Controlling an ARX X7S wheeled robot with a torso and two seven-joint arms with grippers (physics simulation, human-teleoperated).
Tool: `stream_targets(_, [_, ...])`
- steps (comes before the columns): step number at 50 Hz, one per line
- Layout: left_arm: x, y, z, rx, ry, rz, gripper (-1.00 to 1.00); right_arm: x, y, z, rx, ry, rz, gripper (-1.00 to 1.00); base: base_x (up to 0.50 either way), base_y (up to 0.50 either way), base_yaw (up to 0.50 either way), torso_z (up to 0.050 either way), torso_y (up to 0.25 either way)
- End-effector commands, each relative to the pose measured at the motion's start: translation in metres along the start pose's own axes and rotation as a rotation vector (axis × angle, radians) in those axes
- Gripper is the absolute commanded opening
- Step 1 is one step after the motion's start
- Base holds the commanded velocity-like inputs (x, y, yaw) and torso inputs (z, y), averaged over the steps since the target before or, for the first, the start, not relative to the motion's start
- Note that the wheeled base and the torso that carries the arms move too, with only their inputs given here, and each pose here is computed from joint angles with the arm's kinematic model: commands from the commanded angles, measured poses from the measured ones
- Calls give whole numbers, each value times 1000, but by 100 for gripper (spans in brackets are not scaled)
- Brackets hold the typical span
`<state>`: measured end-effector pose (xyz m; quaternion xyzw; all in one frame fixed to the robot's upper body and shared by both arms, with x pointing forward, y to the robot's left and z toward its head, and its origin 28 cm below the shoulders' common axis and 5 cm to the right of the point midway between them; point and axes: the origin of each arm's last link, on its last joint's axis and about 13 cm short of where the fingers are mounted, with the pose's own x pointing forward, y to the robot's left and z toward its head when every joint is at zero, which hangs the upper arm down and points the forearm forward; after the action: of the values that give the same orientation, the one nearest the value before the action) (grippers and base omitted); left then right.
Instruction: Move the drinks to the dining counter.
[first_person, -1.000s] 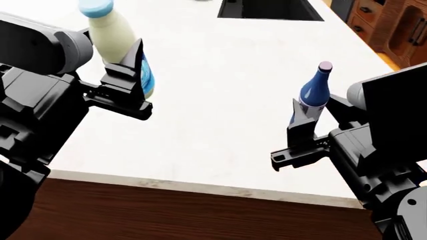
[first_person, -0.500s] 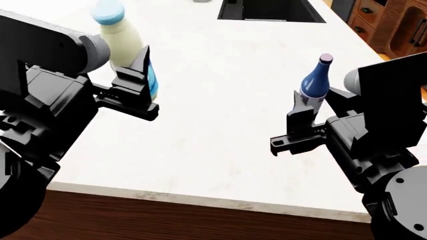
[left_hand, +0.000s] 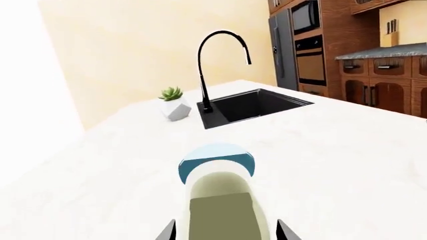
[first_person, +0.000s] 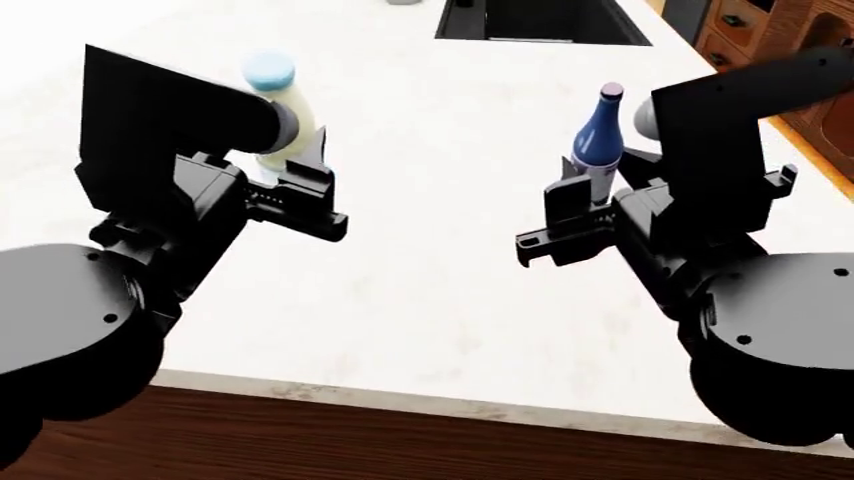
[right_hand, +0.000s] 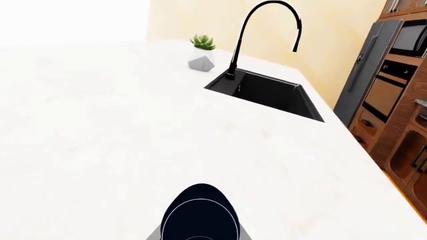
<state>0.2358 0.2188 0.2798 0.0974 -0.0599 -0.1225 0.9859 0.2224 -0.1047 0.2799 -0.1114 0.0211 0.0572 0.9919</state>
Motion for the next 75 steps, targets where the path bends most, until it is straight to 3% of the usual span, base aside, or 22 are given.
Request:
stream_targets(1, [8,1,-6,29,13,44,-100,15,0,0,-6,6,-8,-100,0,0,0,0,0])
stream_targets(6, [4,-1,-4,97,8,75,-100,16,-1,-1,-5,12,-8,-100,0,0,0,0,2])
stream_targets(21, [4,-1,-3,115,32,81,-100,15,-1,-5,-6,23,-5,-100,0,0,0,1,1])
stream_targets(40, [4,1,-5,62,151,89,-100,16,1,-7,-13,30,2,-100,0,0,0,1,1])
stream_targets(66, [5,1,-8,65,148,92,-100,14,0,-8,-9,29,1,-100,0,0,0,0,1])
stream_targets(67, [5,1,-8,62,149,96,100,14,0,-8,-10,29,1,-100,0,0,0,0,0])
stream_targets(75, [4,2,-6,60,147,95,100,14,-1,-7,-7,27,2,-100,0,0,0,0,0])
